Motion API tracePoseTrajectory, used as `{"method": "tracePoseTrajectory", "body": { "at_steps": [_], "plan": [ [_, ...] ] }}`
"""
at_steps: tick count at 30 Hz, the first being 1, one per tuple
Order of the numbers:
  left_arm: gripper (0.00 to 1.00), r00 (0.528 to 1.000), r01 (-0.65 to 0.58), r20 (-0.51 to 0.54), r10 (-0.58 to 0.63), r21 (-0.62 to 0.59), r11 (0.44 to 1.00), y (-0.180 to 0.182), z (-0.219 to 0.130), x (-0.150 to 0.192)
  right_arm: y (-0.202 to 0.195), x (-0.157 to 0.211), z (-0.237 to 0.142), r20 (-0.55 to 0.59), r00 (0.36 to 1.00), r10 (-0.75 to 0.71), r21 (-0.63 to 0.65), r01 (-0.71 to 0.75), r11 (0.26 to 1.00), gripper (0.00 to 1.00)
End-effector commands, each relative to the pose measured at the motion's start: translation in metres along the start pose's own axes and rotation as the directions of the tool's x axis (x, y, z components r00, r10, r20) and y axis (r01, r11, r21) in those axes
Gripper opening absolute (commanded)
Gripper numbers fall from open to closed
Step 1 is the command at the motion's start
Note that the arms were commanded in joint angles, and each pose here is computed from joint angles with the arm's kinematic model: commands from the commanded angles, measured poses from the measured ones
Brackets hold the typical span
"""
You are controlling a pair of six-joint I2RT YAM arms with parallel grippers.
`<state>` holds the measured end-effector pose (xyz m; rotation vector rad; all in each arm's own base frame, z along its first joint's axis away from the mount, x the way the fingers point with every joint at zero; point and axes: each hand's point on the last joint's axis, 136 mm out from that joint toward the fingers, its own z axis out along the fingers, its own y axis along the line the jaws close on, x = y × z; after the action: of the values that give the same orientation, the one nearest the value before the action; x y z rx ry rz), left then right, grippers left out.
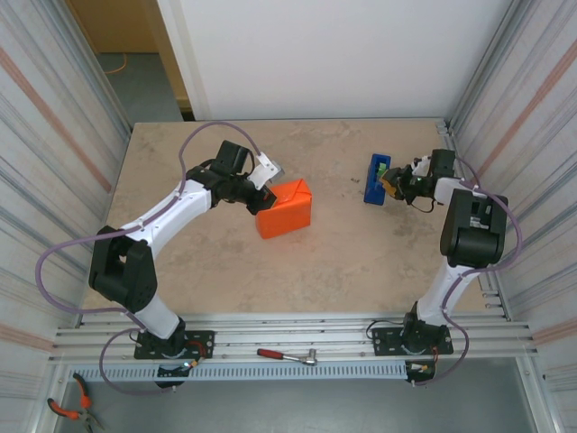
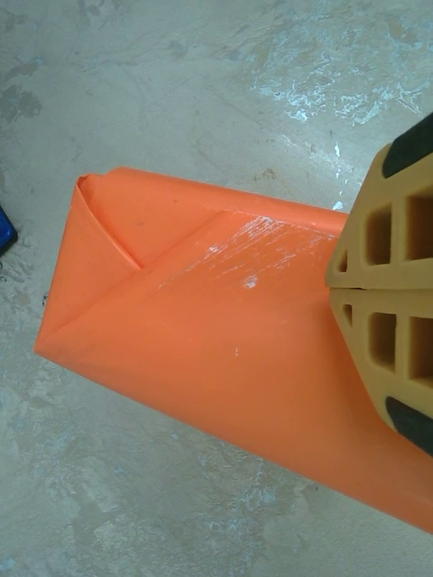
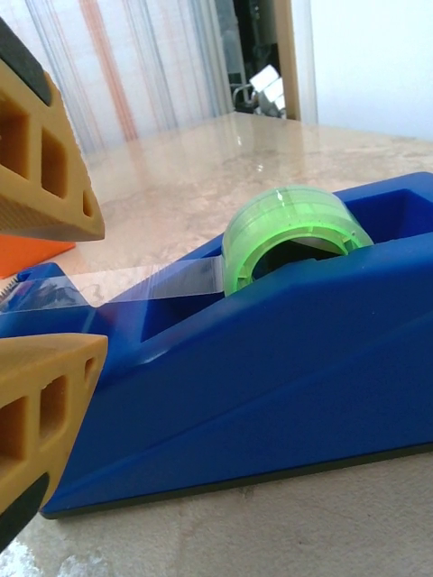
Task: Wrap the gift box in paper
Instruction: Tear off the tape with the cutter.
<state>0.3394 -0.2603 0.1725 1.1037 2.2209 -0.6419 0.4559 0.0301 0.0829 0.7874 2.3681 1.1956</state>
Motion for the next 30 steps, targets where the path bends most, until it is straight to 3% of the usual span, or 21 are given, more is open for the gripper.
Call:
{"method": "tracePoseTrajectory", "body": {
  "at_steps": [1,18,24,30],
  "plan": [
    [0.0,0.992,0.031,-0.126,-0.03,0.005,1.0,0.002,0.018,0.038,0.009,-0.001,0.005,-0.026,1.0,-0.003,-0.032,0.002,0.999,0.3],
    [0.0,0.991,0.032,-0.129,-0.031,0.002,0.999,0.002,0.018,0.04,0.006,0.0,0.01,-0.045,0.999,0.009,-0.037,-0.01,0.999,0.17],
    [0.0,0.99,0.034,-0.134,-0.034,0.0,0.999,0.003,0.019,0.041,0.011,0.0,0.008,-0.049,0.999,0.007,-0.053,-0.01,0.999,0.0],
    [0.0,0.99,0.034,-0.136,-0.034,0.0,0.999,0.003,0.02,0.042,0.035,-0.001,-0.006,-0.016,1.0,0.005,-0.121,-0.006,0.993,0.0]
  ]
}}
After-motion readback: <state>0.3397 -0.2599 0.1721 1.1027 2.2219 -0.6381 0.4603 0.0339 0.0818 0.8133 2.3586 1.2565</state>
